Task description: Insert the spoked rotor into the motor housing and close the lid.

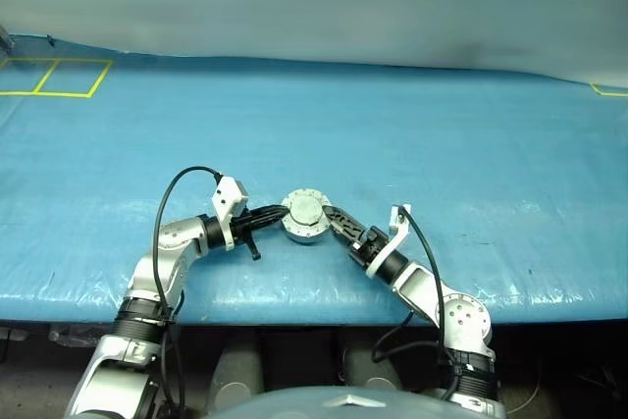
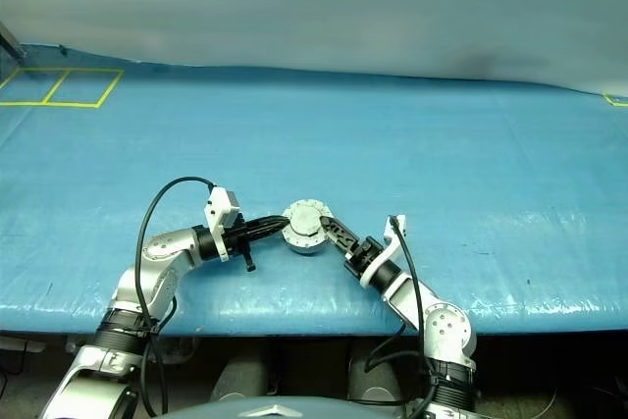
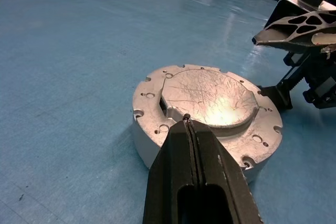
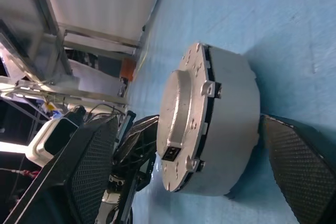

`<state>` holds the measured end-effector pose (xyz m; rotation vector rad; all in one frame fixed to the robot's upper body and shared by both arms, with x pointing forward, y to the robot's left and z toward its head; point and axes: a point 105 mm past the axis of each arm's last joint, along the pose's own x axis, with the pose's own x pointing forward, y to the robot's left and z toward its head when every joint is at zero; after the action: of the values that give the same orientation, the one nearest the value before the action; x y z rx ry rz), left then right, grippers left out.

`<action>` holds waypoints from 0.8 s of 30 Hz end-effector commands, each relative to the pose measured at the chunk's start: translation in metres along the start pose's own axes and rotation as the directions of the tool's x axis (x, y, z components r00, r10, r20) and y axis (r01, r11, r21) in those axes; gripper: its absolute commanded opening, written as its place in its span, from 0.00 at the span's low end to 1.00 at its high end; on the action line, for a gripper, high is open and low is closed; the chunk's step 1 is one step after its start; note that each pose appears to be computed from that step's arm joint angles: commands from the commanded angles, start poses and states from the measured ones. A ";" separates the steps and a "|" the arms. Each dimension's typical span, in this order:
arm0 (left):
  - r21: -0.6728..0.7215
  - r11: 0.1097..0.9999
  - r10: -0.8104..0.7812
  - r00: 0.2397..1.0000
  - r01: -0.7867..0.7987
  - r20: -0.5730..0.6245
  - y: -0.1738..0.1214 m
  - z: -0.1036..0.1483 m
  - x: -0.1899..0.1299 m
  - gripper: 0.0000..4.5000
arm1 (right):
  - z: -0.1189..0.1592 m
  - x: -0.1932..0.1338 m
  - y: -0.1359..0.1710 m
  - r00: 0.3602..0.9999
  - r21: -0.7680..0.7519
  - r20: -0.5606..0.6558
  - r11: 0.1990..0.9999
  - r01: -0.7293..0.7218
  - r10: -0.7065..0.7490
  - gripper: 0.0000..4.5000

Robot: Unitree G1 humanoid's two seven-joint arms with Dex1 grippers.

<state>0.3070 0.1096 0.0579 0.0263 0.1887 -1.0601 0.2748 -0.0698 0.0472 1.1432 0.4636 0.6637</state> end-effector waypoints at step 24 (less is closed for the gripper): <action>-0.028 0.999 0.022 1.000 -0.022 0.009 0.000 0.001 0.000 0.00 | -0.005 0.005 -0.004 1.000 0.023 -0.001 1.000 0.015 -0.015 0.28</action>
<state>0.3091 0.1145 0.0566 0.0141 0.1980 -1.0240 0.2766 -0.0695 0.0420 1.1754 0.4669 0.6362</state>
